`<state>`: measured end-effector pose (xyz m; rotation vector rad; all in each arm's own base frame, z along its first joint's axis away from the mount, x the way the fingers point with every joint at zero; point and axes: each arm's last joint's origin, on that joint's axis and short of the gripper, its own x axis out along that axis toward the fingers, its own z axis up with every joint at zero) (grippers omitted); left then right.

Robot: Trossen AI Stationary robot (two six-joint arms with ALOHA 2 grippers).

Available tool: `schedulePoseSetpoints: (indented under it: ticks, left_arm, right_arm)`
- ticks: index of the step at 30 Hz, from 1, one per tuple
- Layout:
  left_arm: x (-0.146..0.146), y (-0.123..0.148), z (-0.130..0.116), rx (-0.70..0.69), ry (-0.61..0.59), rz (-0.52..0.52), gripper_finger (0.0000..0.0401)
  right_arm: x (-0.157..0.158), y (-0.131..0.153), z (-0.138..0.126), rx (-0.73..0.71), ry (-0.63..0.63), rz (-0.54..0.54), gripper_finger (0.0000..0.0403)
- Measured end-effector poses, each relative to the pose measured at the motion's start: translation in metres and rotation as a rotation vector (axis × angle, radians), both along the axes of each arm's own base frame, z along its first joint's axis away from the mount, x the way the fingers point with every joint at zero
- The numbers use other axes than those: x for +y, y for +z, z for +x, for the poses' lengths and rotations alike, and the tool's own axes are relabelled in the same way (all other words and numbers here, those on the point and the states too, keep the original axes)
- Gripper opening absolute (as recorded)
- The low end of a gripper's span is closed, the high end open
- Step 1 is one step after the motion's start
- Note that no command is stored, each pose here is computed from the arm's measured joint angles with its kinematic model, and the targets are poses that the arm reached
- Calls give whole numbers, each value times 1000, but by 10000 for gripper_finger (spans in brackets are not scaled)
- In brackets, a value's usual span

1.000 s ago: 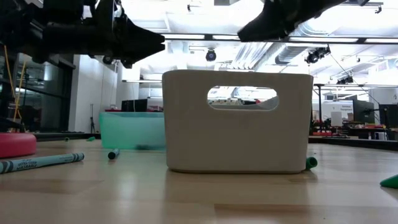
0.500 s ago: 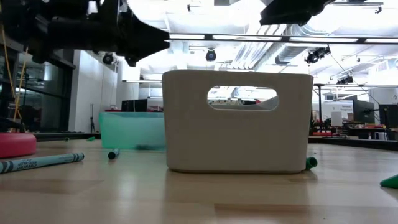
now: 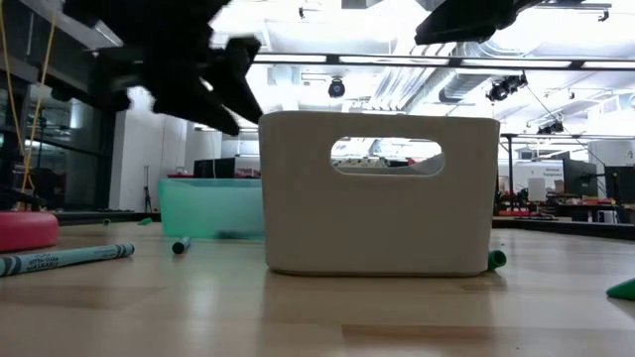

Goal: Sort crayons
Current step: Put the blue crayon into the yellow bin

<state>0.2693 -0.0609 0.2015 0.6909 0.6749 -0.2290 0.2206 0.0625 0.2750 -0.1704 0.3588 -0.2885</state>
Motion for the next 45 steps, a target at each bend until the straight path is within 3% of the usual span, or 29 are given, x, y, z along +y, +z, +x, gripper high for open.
schedulePoseSetpoints:
  ticks: [6, 11, 18, 23, 26, 35, 40, 45]
  left_arm:
    - [-27, -8, -7, 130, -161, 144, 157]
    - [-34, -24, -2, 254, -214, 146, 157]
    - [-36, -62, 10, 458, -292, 279, 157]
    - [-33, -71, 20, 521, -304, 311, 157]
    - [-28, -71, 23, 542, -312, 272, 156]
    - [-4, -73, 26, 615, -263, 13, 142]
    - [7, -73, 28, 623, -253, -48, 97]
    - [12, -73, 30, 610, -204, -76, 26]
  right_arm:
    - [0, -1, 0, 6, 0, -2, 172]
    - [0, 0, 0, 5, 0, -1, 172]
    - [0, 0, 0, 4, -1, 1, 172]
    - [0, 0, 0, 4, -1, 1, 172]
    - [0, 0, 0, 4, -1, 1, 172]
    - [0, -1, 0, -1, -6, 22, 172]
    - [0, -1, 0, 2, 10, 29, 172]
    - [0, -1, 0, 2, 10, 29, 172]
